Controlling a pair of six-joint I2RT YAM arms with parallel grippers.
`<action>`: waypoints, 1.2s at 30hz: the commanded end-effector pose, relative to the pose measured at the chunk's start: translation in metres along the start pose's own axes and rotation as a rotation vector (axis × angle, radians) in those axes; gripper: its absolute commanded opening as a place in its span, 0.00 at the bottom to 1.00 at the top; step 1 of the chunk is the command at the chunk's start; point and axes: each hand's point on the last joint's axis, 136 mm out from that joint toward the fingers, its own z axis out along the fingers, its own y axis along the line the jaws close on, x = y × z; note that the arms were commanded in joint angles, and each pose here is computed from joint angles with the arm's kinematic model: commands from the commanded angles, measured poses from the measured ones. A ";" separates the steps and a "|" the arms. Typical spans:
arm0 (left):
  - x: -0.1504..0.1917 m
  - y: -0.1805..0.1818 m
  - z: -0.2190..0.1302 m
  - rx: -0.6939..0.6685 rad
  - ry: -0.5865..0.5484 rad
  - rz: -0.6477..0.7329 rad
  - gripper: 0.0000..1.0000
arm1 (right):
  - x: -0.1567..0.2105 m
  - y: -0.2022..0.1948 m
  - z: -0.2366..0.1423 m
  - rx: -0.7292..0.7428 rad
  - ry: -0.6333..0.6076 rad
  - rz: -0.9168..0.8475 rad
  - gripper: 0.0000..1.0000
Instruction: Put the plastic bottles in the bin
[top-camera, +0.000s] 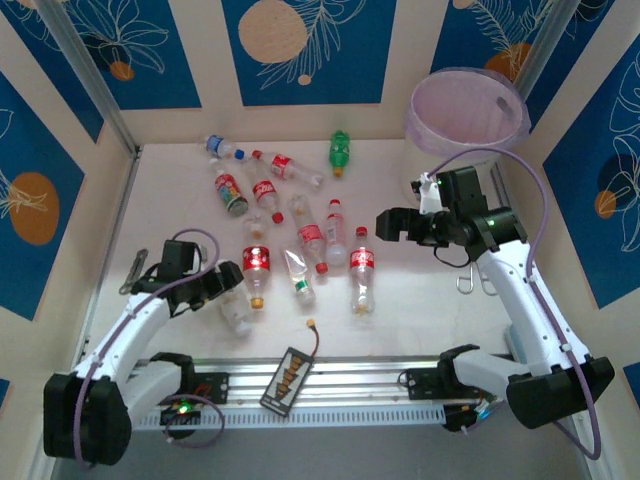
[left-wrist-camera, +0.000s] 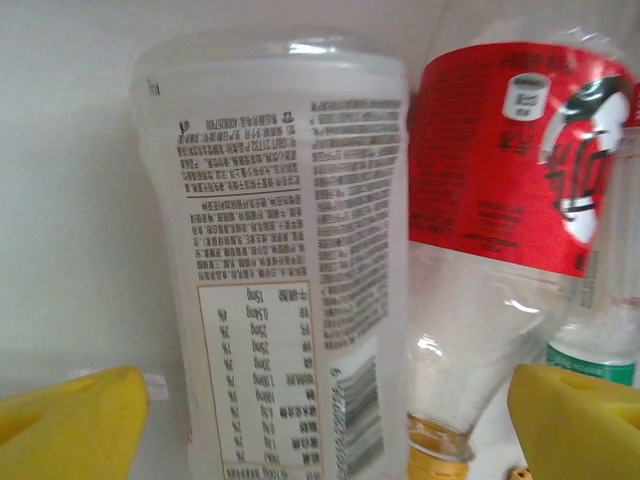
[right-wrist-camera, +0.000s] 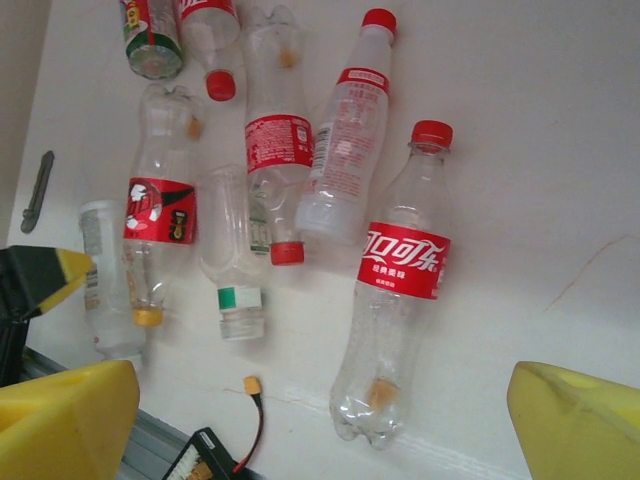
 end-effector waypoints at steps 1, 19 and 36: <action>-0.002 0.004 0.008 -0.014 -0.024 0.013 0.91 | -0.009 0.018 -0.015 -0.078 -0.063 -0.007 0.95; -0.023 0.010 0.021 -0.038 -0.133 0.003 0.58 | 0.002 0.021 -0.008 -0.095 -0.101 -0.057 0.92; -0.071 -0.124 -0.067 0.477 -0.227 -0.014 0.60 | 0.039 0.156 0.069 -0.466 0.124 -0.289 0.88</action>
